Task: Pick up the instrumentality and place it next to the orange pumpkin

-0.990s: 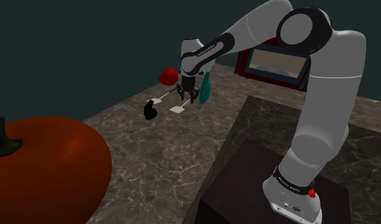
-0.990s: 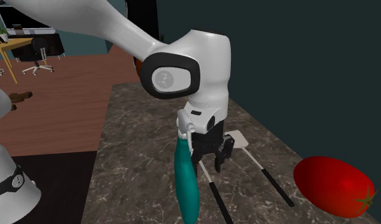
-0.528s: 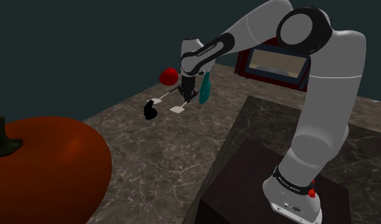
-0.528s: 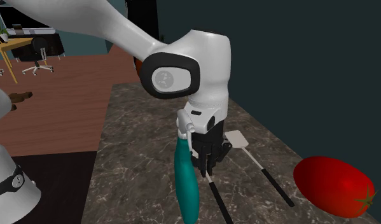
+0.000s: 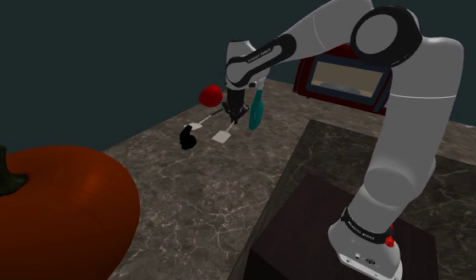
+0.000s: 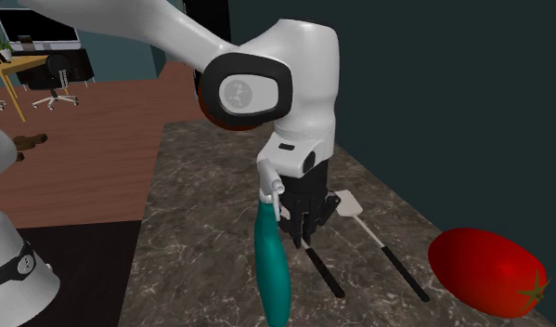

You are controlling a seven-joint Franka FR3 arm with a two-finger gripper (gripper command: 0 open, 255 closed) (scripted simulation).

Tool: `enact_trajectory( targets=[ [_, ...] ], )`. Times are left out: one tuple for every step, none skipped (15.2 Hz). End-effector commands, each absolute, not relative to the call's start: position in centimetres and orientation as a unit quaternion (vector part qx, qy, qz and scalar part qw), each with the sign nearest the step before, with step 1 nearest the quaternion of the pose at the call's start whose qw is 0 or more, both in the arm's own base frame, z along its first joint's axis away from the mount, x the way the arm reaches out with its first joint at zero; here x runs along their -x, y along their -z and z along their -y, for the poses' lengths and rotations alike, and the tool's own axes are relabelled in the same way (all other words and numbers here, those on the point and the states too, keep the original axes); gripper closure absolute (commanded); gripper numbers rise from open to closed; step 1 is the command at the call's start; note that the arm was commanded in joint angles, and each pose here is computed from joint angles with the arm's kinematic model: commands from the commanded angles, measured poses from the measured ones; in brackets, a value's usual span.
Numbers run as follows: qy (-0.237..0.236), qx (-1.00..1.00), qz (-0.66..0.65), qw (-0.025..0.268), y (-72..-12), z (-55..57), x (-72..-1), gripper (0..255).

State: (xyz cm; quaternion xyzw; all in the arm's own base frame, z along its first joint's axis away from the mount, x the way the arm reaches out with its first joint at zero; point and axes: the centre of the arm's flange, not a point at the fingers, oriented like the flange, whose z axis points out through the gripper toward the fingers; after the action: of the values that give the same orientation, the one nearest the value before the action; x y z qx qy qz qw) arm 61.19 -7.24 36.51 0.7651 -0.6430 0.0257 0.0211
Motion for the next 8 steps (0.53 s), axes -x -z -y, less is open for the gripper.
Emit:
enact_trajectory(
  targets=[
    [-0.026, -0.765, 0.643, 0.021, -37.5, 7.3, -61.2, 255],
    [-0.026, -0.765, 0.643, 0.021, -38.1, 7.3, -61.2, 255],
    [-0.026, -0.765, 0.643, 0.021, -38.6, 7.3, -61.2, 255],
    [-0.026, -0.765, 0.643, 0.021, -39.1, 7.3, -61.2, 255],
    [-0.026, -0.765, 0.643, 0.021, -39.7, 7.3, -61.2, 255],
    [-0.026, -0.765, 0.643, 0.021, -40.2, 7.3, -61.2, 255],
    [-0.026, -0.765, 0.643, 0.021, -40.7, 7.3, -61.2, 255],
    [-0.026, -0.765, 0.643, 0.021, -41.2, 7.3, -61.2, 255]
  ],
)
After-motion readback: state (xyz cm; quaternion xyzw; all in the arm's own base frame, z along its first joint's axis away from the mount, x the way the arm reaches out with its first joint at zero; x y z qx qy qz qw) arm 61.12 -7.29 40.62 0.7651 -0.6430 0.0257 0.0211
